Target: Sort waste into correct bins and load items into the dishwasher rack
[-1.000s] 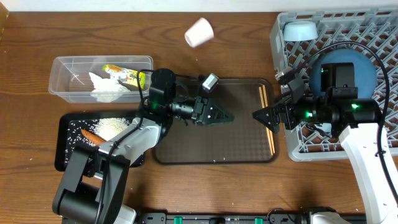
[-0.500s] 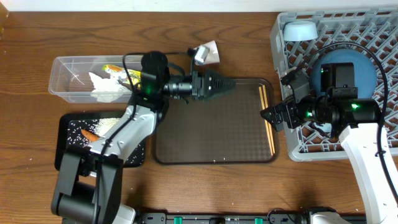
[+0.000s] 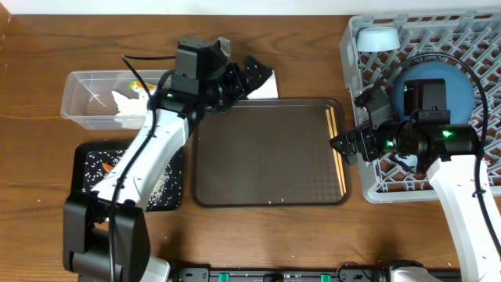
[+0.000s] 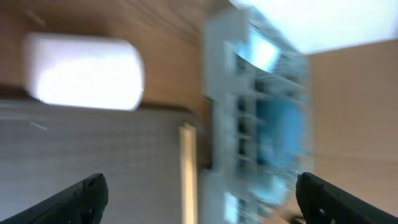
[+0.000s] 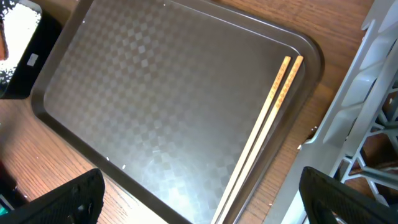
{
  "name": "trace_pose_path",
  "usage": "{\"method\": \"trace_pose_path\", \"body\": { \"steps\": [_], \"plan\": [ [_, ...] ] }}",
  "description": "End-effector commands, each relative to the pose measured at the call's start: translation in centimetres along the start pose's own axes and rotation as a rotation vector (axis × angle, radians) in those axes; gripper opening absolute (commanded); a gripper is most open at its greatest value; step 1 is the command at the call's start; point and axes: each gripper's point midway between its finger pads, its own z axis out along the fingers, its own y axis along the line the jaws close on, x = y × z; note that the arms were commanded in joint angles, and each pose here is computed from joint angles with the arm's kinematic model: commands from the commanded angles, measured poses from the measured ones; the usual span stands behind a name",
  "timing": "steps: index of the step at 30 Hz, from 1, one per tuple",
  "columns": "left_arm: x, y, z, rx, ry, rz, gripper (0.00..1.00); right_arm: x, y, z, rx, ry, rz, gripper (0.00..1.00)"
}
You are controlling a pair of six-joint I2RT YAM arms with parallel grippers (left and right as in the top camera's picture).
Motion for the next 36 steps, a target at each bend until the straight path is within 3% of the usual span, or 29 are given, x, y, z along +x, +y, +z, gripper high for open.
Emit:
{"method": "trace_pose_path", "body": {
  "steps": [1,4,10,15,20,21,23,26,36],
  "plan": [
    [-2.3,0.7,0.1,-0.163,-0.164,0.186,0.98,-0.8,0.1,-0.8,0.008,-0.029,-0.006,0.99],
    [-2.3,0.5,0.5,-0.255,-0.236,0.273,0.98,-0.8,0.1,-0.8,0.008,-0.029,-0.006,0.99],
    [-1.6,-1.1,1.4,-0.528,-0.432,0.6,0.98,-0.8,0.1,-0.8,0.008,-0.029,-0.006,0.99],
    [0.4,-0.3,4.9,-0.591,-0.411,0.722,0.98,-0.8,0.1,-0.8,0.008,-0.029,-0.006,0.99],
    [-0.3,2.9,6.5,-0.687,-0.431,0.72,0.98,-0.8,0.1,-0.8,0.008,-0.029,-0.006,0.99],
    [-0.3,3.2,6.8,-0.685,-0.42,0.717,0.95,-0.8,0.1,-0.8,0.008,-0.029,-0.006,0.99],
    [0.2,3.5,7.6,-0.662,-0.394,0.714,0.78,-0.8,0.1,-0.8,0.008,-0.029,-0.006,0.99],
    [0.3,3.9,8.4,-0.649,-0.401,0.692,0.71,-0.8,0.1,-0.8,0.008,-0.029,-0.006,0.99],
    [1.2,4.2,9.9,-0.597,-0.436,0.553,0.76,-0.8,0.1,-0.8,0.008,-0.029,-0.006,0.99]
  ]
}}
